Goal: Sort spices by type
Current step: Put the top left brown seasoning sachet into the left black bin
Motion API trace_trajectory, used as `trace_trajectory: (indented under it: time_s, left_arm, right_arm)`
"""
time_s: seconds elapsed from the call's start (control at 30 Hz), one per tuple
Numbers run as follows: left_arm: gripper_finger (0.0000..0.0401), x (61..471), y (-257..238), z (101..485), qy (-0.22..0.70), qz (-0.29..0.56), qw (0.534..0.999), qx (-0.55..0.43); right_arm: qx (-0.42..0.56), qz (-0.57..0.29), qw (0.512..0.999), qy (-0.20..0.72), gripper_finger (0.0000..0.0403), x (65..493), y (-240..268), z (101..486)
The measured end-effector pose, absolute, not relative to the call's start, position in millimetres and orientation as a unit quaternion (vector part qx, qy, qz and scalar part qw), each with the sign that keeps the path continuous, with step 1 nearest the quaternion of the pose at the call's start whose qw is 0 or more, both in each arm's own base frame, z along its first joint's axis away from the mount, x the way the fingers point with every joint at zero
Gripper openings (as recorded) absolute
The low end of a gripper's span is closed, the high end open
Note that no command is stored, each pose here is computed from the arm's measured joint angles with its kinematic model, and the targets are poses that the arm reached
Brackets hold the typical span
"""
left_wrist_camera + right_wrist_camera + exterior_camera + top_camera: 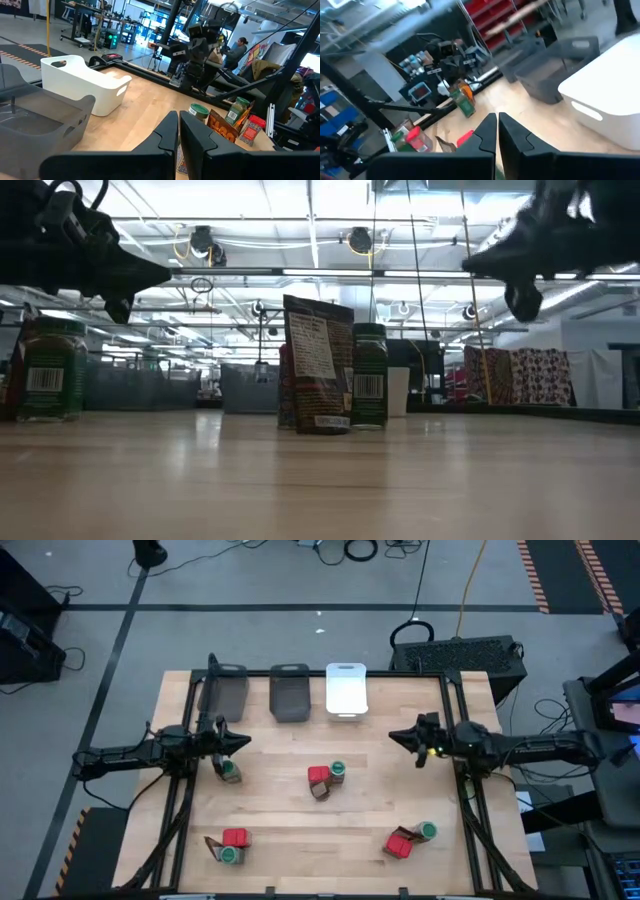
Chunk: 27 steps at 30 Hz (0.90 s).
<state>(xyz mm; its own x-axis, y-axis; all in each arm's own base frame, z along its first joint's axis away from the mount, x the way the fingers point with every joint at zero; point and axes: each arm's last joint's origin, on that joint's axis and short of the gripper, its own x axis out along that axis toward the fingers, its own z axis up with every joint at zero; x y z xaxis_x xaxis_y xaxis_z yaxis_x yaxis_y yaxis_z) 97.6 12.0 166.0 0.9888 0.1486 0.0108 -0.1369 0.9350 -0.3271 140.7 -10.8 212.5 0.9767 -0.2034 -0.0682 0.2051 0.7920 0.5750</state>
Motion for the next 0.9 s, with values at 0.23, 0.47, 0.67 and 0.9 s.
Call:
trace_trajectory:
  time_s: [0.23, 0.47, 0.67, 0.9]
  left_arm:
    - [0.0022, 97.6, 12.0, 167.7, -0.028, 0.069, 0.978, -0.192]
    - [0.0022, 97.3, 10.7, 174.3, -0.063, 0.030, 0.915, -0.397]
    - [0.0022, 97.2, 10.4, 175.3, -0.066, 0.021, 0.900, -0.431]
    - [0.0022, 96.1, 6.8, 183.6, -0.078, -0.052, 0.898, -0.429]
  right_arm:
    - [0.285, -0.159, 0.944, 0.039, 0.0000, 185.9, -14.9, 264.8]
    - [0.319, -0.147, 0.935, 0.045, 0.0000, 230.8, -10.9, 296.5]
    - [0.271, -0.112, 0.954, 0.058, 0.0000, 267.0, 5.9, 316.9]
    - [0.186, -0.042, 0.979, 0.072, 0.0000, 304.4, 26.1, 334.5]
